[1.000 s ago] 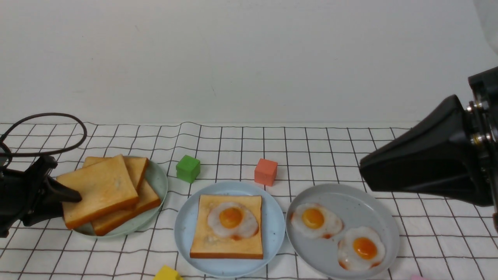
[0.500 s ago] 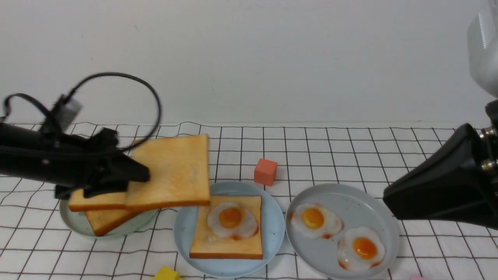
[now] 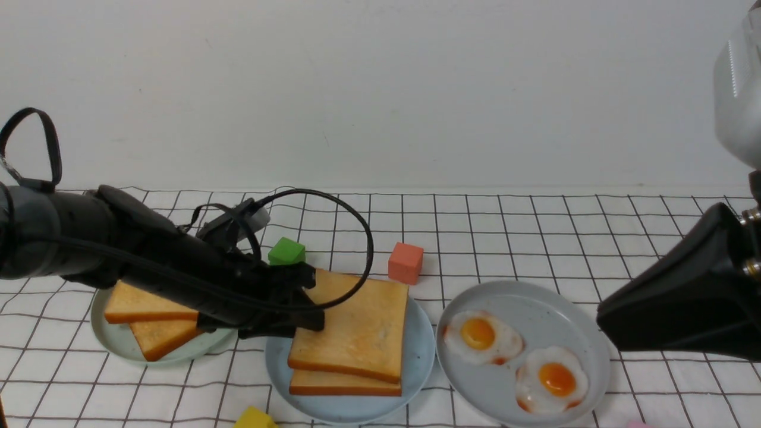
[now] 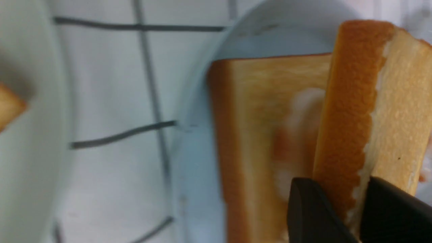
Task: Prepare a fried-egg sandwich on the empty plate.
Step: Use the left arm to place a slice of bread on the fried egg in the middle
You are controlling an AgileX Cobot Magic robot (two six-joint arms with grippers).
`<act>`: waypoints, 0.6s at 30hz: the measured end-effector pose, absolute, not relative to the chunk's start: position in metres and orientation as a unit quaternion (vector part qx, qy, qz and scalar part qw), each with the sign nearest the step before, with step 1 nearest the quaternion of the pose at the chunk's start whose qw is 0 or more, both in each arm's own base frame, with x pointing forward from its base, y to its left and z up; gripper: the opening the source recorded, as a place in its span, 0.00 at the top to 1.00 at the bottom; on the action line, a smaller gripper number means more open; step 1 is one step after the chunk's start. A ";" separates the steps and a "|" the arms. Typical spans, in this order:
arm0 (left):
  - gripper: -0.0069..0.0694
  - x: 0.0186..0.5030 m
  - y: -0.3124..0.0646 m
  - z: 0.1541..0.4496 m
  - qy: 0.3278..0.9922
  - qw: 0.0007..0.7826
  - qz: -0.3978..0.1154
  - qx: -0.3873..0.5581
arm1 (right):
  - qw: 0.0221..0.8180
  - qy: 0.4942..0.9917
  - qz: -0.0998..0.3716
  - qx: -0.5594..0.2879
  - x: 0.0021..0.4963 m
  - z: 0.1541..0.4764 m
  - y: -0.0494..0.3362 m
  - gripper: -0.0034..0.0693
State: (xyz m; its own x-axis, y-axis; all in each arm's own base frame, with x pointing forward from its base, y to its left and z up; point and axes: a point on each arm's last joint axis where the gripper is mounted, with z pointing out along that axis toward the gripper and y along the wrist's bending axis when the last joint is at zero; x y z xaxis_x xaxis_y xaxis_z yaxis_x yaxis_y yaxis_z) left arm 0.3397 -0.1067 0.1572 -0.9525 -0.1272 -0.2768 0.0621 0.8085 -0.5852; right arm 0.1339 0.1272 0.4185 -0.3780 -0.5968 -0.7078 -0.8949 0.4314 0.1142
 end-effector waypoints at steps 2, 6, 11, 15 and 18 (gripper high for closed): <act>0.65 0.340 -0.106 0.154 0.940 0.148 -0.308 -0.028 | 0.295 0.792 0.250 -0.472 0.133 0.418 0.127 0.90; 0.65 0.341 -0.107 0.155 0.939 0.146 -0.310 -0.032 | 0.296 0.792 0.249 -0.472 0.133 0.418 0.127 0.88; 0.56 0.341 -0.106 0.158 0.943 0.133 -0.303 -0.034 | 0.298 0.798 0.226 -0.473 0.136 0.416 0.124 0.83; 0.33 0.338 -0.102 0.168 0.953 0.125 -0.275 -0.027 | 0.297 0.822 0.194 -0.445 0.136 0.402 0.116 0.78; 0.19 0.335 -0.101 0.190 0.951 0.139 -0.274 -0.019 | 0.311 0.837 0.187 -0.409 0.128 0.388 0.107 0.77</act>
State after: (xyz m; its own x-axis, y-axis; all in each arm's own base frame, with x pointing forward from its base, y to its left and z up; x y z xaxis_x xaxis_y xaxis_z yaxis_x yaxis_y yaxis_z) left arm 0.3347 -0.1005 0.1905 -0.9604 -0.1117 -0.2552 0.0410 0.8494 -0.5262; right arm 0.1280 0.1069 0.3882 -0.4717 -0.5686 -0.6739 -0.8013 0.5953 0.0586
